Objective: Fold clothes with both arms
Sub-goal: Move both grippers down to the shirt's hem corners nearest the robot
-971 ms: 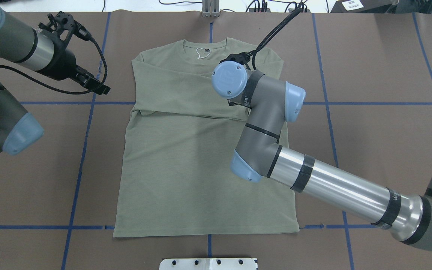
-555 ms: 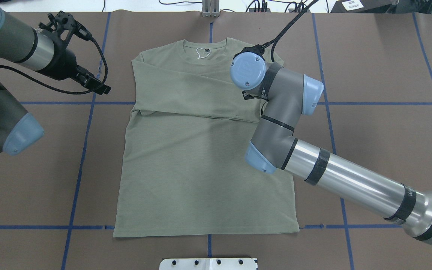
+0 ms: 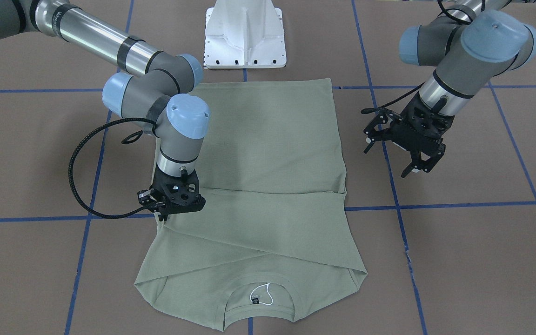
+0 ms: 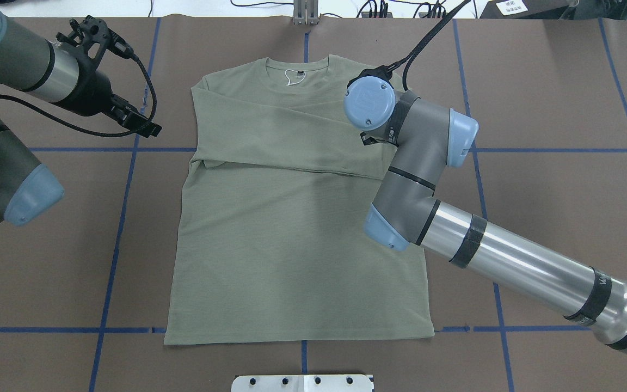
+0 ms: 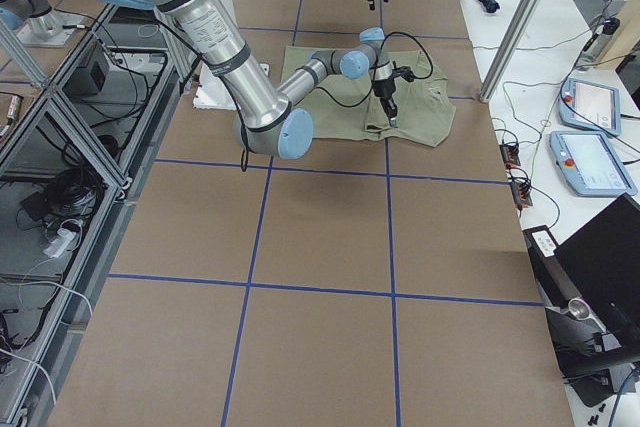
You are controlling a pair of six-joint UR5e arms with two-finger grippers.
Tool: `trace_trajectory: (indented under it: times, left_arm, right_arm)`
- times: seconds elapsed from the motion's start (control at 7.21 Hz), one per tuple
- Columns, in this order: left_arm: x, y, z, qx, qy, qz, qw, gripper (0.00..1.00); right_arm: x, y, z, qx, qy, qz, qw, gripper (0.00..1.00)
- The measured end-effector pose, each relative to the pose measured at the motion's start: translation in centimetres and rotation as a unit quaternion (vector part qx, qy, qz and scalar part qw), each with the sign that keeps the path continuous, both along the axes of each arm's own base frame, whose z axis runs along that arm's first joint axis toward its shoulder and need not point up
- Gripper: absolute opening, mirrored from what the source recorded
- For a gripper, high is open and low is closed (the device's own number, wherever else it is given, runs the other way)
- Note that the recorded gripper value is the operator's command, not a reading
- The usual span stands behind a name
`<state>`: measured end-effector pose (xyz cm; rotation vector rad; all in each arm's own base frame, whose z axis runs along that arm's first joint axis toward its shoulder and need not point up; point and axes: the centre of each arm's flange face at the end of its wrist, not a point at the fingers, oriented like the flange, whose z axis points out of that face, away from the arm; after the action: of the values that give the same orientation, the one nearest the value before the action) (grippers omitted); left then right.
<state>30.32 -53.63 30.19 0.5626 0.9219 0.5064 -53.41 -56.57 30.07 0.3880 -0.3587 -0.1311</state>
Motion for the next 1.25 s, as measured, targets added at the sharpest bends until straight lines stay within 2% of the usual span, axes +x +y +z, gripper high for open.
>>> trace_trajectory:
  times: [0.14, 0.28, 0.42, 0.55, 0.69, 0.97, 1.25]
  left_arm:
    - [0.0, 0.0, 0.0, 0.0, 0.0, 0.0, 1.0, 1.0]
    - [0.0, 0.0, -0.1, 0.0, 0.001, -0.001, 1.0, 1.0]
    - [-0.2, 0.1, -0.2, -0.005, 0.003, -0.006, 1.0, 1.0]
    - [-0.4, 0.3, -0.4, -0.021, 0.009, -0.018, 0.9996, 1.0]
    - [-0.8, 1.1, -0.5, -0.043, 0.019, -0.032, 0.9984, 1.0]
    - [-1.9, 5.2, -1.0, -0.088, 0.045, -0.056, 0.9935, 1.0]
    - [-0.1, 11.6, -2.4, -0.155, 0.076, -0.089, 0.9809, 1.0]
  right_arm:
    - [0.2, -0.1, 0.6, 0.008, -0.014, 0.003, 0.9999, 1.0]
    - [0.6, -0.3, 1.0, 0.023, -0.045, 0.006, 0.9987, 1.0]
    - [1.6, -0.7, 1.0, 0.027, -0.082, 0.004, 0.9963, 1.0]
    - [3.5, -0.4, 0.8, 0.016, -0.123, 0.001, 0.9923, 1.0]
    - [5.9, 1.2, 0.4, 0.003, -0.162, 0.006, 0.9868, 1.0]
    - [11.6, 6.6, 0.0, -0.032, -0.233, 0.045, 0.9708, 1.0]
    - [16.5, 13.3, 0.1, -0.081, -0.29, 0.097, 0.9486, 1.0]
